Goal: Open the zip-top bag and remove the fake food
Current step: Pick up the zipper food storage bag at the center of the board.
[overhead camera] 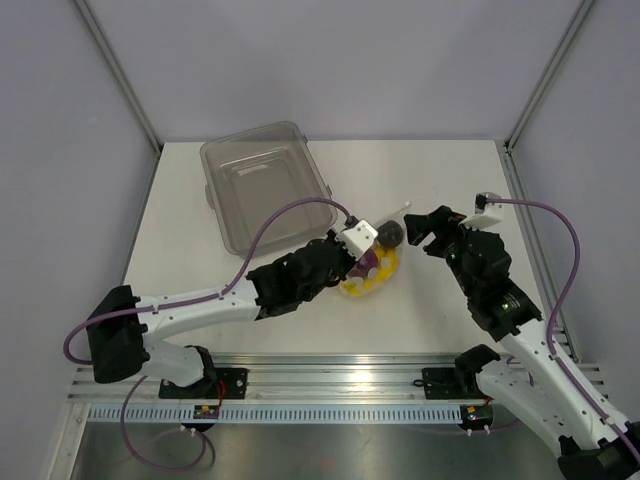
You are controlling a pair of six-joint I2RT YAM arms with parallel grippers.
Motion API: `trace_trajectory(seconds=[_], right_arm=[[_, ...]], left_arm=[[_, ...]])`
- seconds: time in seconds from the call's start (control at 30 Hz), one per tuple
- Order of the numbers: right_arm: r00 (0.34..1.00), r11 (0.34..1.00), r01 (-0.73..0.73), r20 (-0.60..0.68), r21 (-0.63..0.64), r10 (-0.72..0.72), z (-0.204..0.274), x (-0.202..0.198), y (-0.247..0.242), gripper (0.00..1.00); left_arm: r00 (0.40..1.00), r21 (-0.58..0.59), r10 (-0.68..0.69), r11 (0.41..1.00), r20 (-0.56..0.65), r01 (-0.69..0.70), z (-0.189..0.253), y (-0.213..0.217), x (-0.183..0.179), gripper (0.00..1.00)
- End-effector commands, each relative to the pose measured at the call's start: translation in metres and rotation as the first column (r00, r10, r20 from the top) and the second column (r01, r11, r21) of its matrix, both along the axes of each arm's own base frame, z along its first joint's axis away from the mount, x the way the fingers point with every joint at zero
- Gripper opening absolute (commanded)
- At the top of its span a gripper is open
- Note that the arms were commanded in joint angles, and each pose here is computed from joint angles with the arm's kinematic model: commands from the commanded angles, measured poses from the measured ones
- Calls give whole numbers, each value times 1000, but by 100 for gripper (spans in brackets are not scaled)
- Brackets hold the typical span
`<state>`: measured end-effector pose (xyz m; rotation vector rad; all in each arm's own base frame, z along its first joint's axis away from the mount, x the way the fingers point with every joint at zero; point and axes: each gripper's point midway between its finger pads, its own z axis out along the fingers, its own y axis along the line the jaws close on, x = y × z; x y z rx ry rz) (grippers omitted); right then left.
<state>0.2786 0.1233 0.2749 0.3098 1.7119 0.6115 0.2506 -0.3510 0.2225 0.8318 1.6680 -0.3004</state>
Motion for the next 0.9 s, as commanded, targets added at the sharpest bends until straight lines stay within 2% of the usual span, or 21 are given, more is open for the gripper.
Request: trace_trajectory(seconds=[0.0,0.27,0.37,0.57,0.63,0.87], right_arm=[[996,998,-31,79,-63,36,7,4,3,85],[970,988,-92,213,-122,117,-3,1,11,92],[943,969,-173,256,-176,214,0,-10,22,93],[890,941,-244,331,-233,313,-1,-23,32,91],[865,934,-259,370,-247,338,3,-27,35,91],[852,926,-259,386,-276,353,-14,-26,37,92]], left_arm=[[982,-99,-133,984,135,147,39,-5,-13,0],[948,-167,-218,951,233,260,57,16,-31,0],[933,-159,-278,935,230,318,52,17,-36,0],[950,-164,-197,957,242,240,49,31,-26,0],[946,-153,-200,958,257,244,48,34,-26,0],[906,-105,-261,945,334,311,39,40,-34,0]])
